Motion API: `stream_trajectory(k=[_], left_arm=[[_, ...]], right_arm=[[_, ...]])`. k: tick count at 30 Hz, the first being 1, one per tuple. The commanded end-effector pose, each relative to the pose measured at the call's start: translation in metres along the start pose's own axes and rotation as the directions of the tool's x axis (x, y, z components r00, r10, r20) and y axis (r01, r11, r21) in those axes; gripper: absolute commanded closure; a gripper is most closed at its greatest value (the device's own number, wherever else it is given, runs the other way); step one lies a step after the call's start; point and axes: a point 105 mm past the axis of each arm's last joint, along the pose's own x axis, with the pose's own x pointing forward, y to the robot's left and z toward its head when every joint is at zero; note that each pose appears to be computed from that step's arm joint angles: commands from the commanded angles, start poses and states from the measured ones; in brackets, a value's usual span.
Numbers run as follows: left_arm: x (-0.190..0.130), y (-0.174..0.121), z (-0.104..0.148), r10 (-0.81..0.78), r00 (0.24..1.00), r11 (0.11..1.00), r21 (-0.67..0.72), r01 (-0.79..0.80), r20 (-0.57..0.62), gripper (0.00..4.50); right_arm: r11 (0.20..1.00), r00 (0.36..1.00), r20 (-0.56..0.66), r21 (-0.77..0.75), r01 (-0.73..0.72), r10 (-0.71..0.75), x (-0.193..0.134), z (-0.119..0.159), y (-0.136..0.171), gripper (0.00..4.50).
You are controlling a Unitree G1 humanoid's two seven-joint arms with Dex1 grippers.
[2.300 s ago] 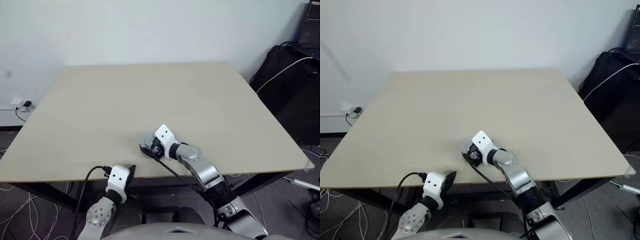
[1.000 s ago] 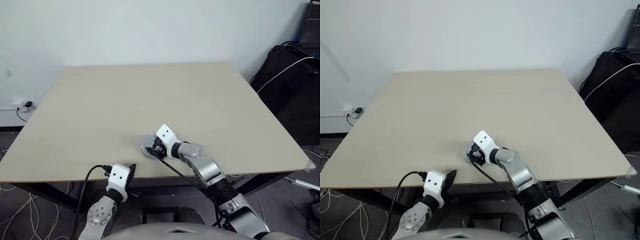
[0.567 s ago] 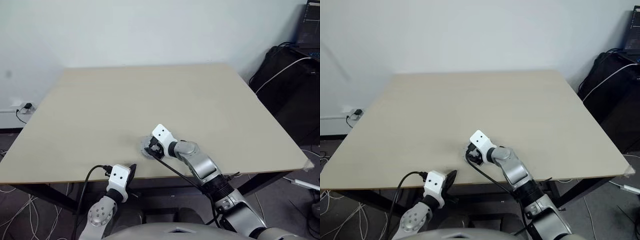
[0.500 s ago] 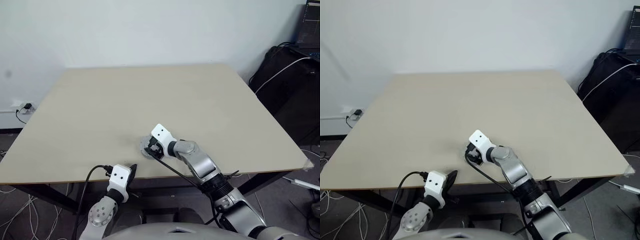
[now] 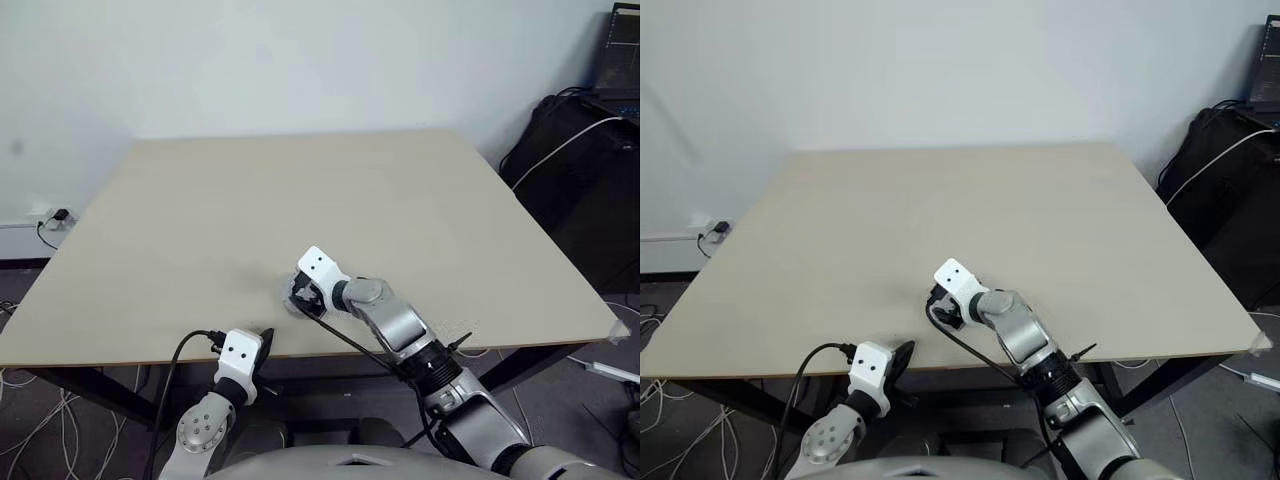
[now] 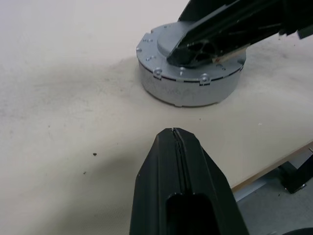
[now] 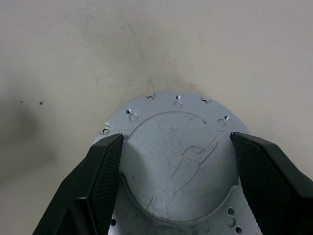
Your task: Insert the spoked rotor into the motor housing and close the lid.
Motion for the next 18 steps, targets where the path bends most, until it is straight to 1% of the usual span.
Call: stream_trajectory(k=[1,9,18], left_arm=[[0.0025,-0.0005,0.0205,-0.007,0.998,1.000,0.025,0.005,0.065,4.50],[0.0024,0.0020,0.0180,-0.006,0.998,1.000,0.026,0.004,0.056,4.50],[0.0020,0.0005,0.0172,-0.007,0.998,1.000,0.026,0.006,0.055,4.50]], right_arm=[[0.999,0.993,-0.120,0.031,0.016,-0.012,-0.0002,-0.0250,-0.0027,1.31],[0.998,0.988,-0.150,0.044,0.043,-0.036,-0.0002,-0.0279,-0.0058,1.31],[0.994,0.988,-0.136,0.070,0.089,-0.078,-0.0019,-0.0239,-0.0123,1.31]])
